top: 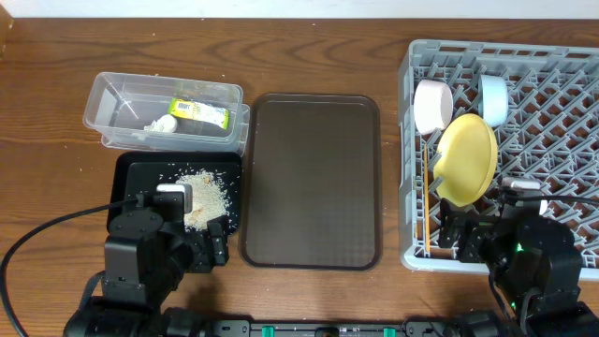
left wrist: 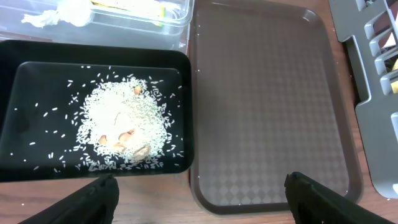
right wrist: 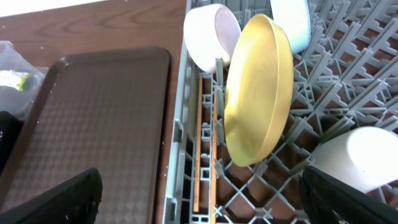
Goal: Sort waste into correct bins and load items into the dishwasher rack
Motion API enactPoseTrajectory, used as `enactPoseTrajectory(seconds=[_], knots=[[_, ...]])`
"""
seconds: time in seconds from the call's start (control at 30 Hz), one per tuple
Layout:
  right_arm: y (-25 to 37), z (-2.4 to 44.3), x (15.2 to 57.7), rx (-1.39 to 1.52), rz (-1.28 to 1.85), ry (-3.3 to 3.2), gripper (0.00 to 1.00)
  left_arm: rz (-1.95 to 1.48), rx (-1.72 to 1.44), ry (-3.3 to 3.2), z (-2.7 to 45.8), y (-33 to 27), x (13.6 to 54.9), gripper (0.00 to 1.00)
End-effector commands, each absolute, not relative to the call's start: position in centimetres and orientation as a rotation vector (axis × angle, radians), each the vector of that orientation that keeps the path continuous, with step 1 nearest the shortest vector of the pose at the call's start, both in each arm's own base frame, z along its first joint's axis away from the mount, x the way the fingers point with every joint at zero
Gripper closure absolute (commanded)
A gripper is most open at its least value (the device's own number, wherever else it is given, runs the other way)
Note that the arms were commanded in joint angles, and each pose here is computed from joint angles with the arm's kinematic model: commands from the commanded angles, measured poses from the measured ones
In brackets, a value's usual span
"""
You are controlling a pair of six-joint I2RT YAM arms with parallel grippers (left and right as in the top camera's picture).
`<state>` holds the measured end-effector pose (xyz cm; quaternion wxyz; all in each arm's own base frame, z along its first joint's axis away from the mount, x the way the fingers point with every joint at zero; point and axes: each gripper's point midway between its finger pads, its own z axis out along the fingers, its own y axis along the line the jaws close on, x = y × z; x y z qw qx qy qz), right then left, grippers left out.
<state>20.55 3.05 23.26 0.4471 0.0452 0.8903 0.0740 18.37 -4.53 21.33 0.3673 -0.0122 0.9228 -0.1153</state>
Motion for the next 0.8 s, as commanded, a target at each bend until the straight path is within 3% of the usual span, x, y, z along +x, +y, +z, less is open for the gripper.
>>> enactPoseTrajectory(seconds=[0.0, 0.77], knots=[[3.0, 22.6, 20.4, 0.106, 0.169, 2.222, 0.01, -0.282, -0.023, 2.377, 21.0, -4.4, 18.3, 0.11], [1.7, 22.0, 20.1, 0.15, 0.102, 2.198, 0.01, -0.282, -0.022, 2.377, 21.0, -4.4, 18.3, 0.1]])
